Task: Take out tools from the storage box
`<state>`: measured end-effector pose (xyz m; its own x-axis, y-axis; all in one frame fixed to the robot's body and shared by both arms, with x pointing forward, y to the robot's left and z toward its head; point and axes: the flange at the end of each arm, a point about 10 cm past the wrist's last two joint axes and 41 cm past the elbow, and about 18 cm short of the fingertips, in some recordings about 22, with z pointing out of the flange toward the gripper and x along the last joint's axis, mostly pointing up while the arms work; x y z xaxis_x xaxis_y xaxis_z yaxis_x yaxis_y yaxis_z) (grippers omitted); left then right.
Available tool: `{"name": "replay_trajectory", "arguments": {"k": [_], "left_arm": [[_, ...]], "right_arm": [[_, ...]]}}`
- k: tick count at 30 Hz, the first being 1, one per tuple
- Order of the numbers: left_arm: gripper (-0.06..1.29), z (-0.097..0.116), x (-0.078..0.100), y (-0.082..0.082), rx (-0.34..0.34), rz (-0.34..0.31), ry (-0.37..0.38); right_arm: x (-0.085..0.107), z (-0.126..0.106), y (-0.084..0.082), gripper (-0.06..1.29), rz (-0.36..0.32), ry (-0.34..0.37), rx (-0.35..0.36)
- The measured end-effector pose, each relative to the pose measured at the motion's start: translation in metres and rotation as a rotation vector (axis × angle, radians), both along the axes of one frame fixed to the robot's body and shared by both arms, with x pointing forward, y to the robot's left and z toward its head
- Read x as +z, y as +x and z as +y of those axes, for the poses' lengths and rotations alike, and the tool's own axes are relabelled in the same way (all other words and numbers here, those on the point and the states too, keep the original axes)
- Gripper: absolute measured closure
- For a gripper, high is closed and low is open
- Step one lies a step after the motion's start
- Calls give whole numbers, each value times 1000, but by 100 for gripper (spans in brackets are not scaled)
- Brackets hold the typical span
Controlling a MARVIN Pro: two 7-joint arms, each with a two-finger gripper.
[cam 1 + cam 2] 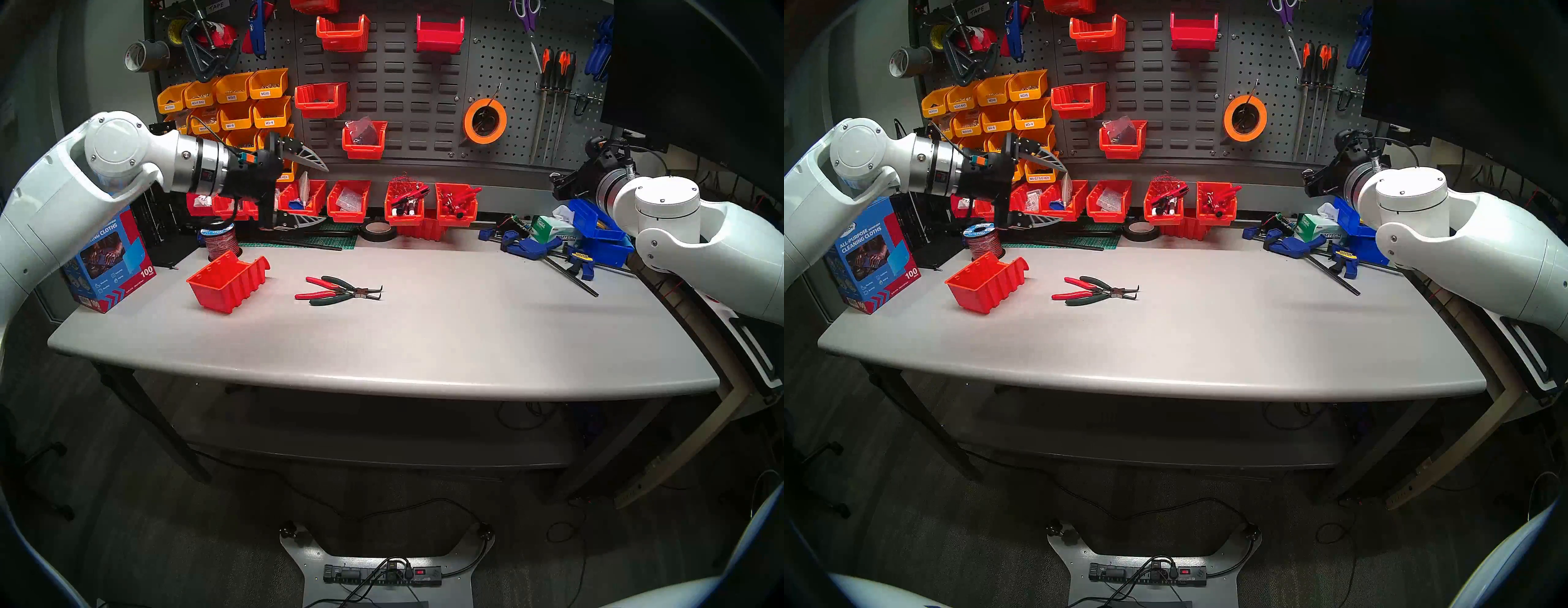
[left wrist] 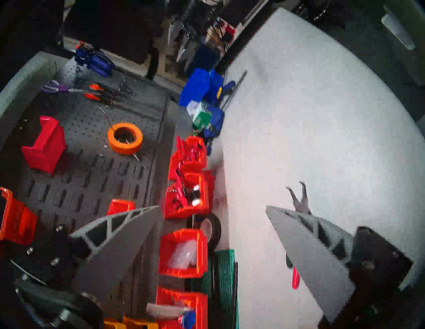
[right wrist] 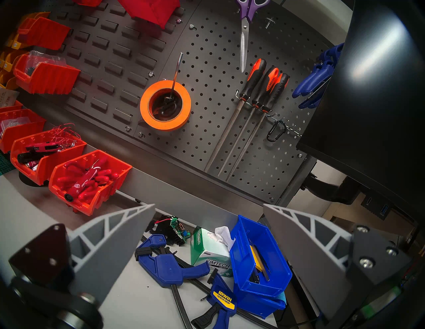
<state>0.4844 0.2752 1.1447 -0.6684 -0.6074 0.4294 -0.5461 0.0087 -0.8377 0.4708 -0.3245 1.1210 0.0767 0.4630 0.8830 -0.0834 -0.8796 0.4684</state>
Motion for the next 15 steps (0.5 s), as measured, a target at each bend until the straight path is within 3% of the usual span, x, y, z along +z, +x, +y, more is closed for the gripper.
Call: {"name": "replay_trajectory", "arguments": {"k": [3,15], "left_arm": [[0,-10,-13,4,-18,11,-55],[0,-59,-97,24,-35,87,-295]], "right_arm": [[0,0,0,1,0,0,0],[0,0,0,1,1,1,0]]}}
